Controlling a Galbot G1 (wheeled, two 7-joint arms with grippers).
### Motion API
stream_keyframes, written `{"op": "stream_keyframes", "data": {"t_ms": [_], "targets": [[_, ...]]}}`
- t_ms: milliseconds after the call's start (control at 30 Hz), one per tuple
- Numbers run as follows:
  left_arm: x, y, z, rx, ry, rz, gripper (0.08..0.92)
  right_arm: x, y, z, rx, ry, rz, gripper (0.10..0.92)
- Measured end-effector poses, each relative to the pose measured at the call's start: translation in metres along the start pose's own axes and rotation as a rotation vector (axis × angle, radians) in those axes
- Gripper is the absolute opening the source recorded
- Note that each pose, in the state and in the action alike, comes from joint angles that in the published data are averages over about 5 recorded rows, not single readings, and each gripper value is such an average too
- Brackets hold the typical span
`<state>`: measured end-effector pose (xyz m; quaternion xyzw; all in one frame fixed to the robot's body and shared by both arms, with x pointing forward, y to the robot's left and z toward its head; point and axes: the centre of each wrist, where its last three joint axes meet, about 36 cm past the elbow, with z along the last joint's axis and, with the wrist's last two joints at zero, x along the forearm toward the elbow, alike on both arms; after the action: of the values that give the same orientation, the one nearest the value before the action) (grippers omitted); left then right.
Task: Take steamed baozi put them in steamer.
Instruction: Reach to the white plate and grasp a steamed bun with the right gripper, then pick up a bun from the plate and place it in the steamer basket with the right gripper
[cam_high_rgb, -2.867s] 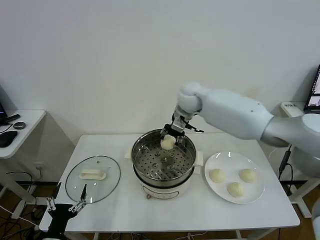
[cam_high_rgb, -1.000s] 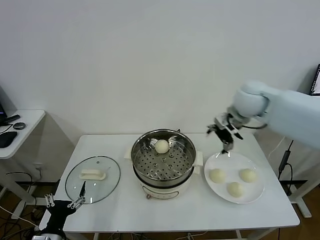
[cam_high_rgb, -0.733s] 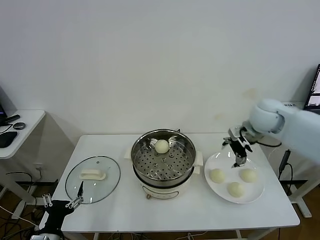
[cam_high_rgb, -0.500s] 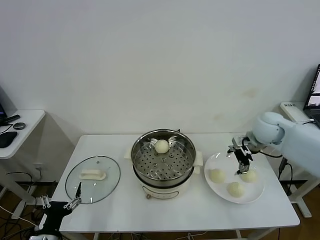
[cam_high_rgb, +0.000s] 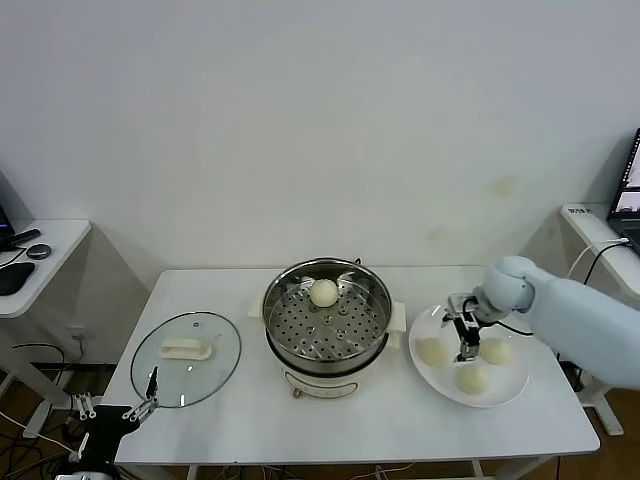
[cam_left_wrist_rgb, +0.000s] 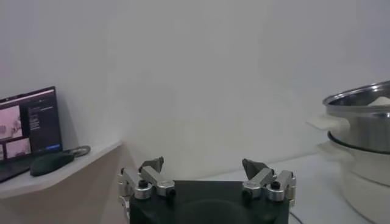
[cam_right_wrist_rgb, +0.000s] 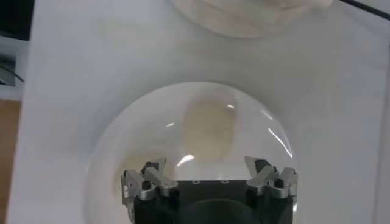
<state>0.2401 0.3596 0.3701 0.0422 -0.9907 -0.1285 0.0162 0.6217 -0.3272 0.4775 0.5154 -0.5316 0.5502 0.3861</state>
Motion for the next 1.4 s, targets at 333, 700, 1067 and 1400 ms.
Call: {"op": "stream_keyframes", "data": {"t_ms": [333,700,1067,1400], "targets": [[-0.001,0.005,0.001,-0.009,0.000,-0.007,0.823,-0.025,-0.005,-0.012,-0.004,0.003,0.000,0.788],[-0.002,0.005,0.001,-0.007,-0.003,-0.011,0.823,-0.028,-0.006,-0.013,-0.012,0.017,-0.008,0.609],[-0.002,0.007,-0.001,-0.010,-0.007,-0.010,0.823,0.013,-0.010,-0.006,-0.018,0.013,-0.003,0.517],[-0.009,0.004,-0.005,-0.006,-0.026,0.009,0.823,0.110,-0.027,-0.016,-0.005,-0.031,0.062,0.485]]}}
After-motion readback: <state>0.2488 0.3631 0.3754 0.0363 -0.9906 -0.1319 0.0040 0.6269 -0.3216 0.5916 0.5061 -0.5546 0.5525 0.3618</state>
